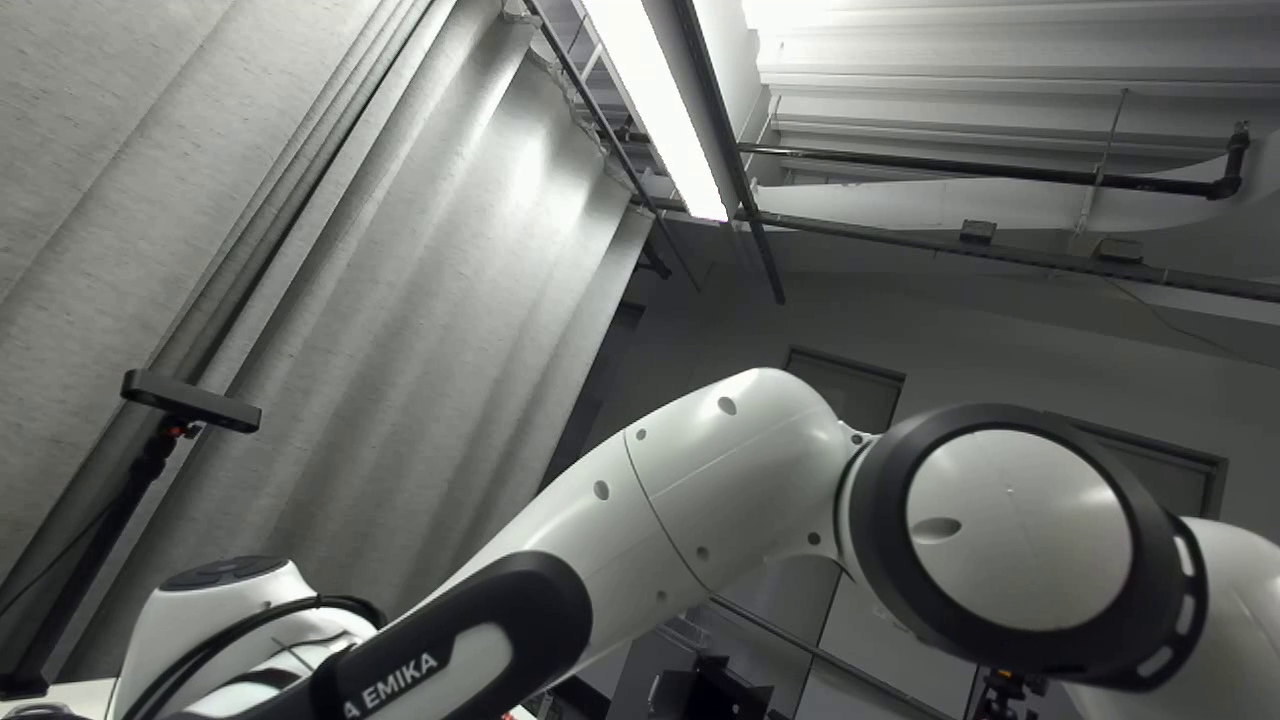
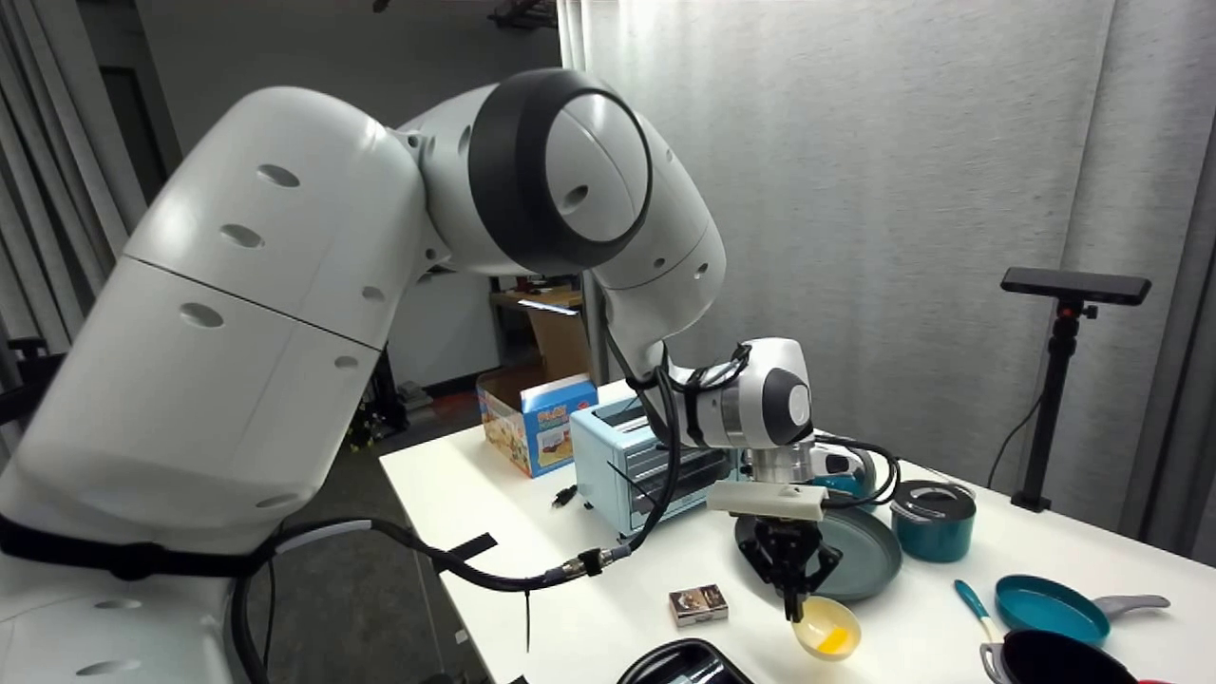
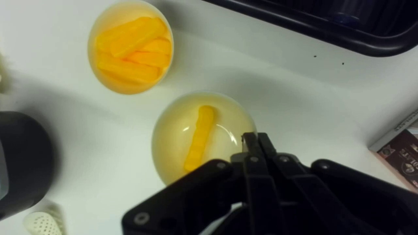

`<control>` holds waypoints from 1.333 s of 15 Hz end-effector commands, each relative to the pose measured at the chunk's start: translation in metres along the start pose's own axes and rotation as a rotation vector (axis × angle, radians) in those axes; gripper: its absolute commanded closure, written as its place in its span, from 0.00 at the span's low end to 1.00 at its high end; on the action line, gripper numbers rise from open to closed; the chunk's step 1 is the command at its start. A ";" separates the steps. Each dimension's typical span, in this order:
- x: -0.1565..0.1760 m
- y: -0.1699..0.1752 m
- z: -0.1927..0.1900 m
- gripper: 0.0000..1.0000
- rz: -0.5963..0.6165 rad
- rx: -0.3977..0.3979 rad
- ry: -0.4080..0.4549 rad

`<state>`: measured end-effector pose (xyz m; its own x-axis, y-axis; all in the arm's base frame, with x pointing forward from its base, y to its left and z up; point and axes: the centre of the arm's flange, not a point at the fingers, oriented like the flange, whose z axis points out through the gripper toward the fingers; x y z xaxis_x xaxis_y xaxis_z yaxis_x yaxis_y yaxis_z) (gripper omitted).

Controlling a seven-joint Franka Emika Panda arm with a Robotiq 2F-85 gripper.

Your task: Pour the content from the cup

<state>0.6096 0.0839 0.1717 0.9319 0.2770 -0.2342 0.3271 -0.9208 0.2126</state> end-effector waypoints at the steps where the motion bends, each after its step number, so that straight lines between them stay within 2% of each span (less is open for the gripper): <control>1: -0.004 -0.012 0.005 0.99 -0.012 -0.012 -0.022; 3: -0.007 -0.021 0.011 0.97 -0.023 -0.011 -0.033; 4: -0.008 -0.026 0.013 0.72 -0.028 -0.012 -0.039; 6: -0.012 -0.034 0.017 0.64 -0.038 -0.013 -0.048; 11: -0.028 -0.047 0.018 0.27 -0.049 -0.017 -0.049; 14: -0.043 -0.042 0.007 0.03 -0.029 -0.013 -0.018; 20: -0.084 -0.017 -0.025 0.00 0.071 0.019 0.107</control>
<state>0.5607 0.1032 0.1813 0.9387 0.2790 -0.2026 0.3192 -0.9255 0.2040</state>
